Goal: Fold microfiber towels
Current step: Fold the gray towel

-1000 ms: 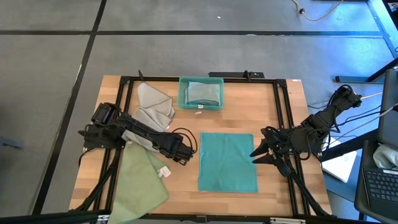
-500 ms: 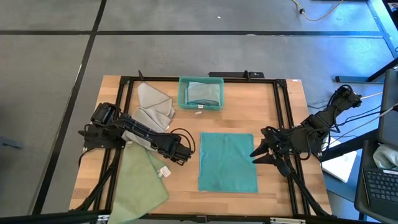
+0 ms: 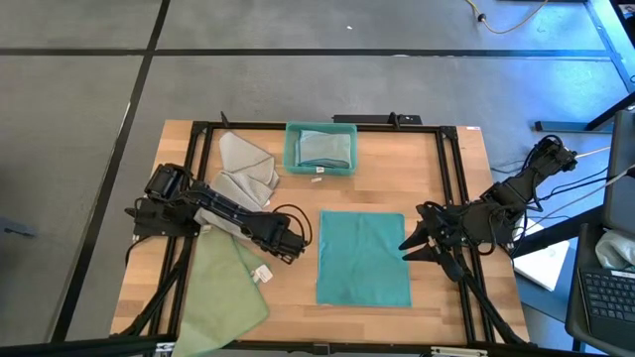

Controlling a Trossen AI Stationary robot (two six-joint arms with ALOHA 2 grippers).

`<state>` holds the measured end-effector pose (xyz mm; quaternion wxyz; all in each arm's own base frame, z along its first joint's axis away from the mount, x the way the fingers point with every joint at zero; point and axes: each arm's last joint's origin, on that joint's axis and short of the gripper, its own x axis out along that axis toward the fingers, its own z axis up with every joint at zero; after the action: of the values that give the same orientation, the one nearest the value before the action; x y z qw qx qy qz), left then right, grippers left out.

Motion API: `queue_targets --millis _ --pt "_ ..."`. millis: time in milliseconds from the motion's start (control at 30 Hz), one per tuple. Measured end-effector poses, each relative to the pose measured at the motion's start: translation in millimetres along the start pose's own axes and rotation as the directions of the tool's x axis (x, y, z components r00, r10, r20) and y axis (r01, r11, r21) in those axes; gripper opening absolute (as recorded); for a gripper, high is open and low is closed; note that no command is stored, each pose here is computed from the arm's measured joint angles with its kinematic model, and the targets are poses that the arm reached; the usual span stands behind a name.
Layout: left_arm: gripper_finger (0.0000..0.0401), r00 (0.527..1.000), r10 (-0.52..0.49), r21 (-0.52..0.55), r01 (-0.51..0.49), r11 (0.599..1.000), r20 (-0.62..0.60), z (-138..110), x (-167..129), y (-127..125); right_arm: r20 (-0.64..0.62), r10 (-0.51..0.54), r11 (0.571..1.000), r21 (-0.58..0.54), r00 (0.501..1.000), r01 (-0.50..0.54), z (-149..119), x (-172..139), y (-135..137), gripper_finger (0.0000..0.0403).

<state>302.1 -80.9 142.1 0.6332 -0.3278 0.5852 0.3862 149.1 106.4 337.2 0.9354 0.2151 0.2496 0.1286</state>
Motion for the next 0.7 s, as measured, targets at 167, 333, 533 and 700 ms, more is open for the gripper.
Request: queue_targets --millis 167,333,533,700 --pt "0.0008 1.000 0.006 0.000 -0.006 1.000 0.002 0.1 0.3 0.7 0.000 0.000 1.000 0.000 1.000 0.000 0.0 0.0 -0.1 0.0133" --pt "0.0005 1.000 0.000 -0.001 0.000 1.000 -0.003 0.1 0.2 0.3 0.000 0.000 1.000 0.000 1.000 0.000 0.0 0.0 0.0 0.0133" --pt "0.0001 1.000 -0.012 0.002 0.012 1.000 -0.013 -1.2 -1.5 0.0 0.000 0.000 1.000 0.000 1.000 0.000 0.0 0.0 0.0 0.0133" --pt "0.0001 0.999 -0.042 0.007 0.042 0.999 -0.012 0.3 -9.3 -4.9 0.000 0.000 1.000 0.000 1.000 0.000 0.0 0.0 -0.1 0.0133"
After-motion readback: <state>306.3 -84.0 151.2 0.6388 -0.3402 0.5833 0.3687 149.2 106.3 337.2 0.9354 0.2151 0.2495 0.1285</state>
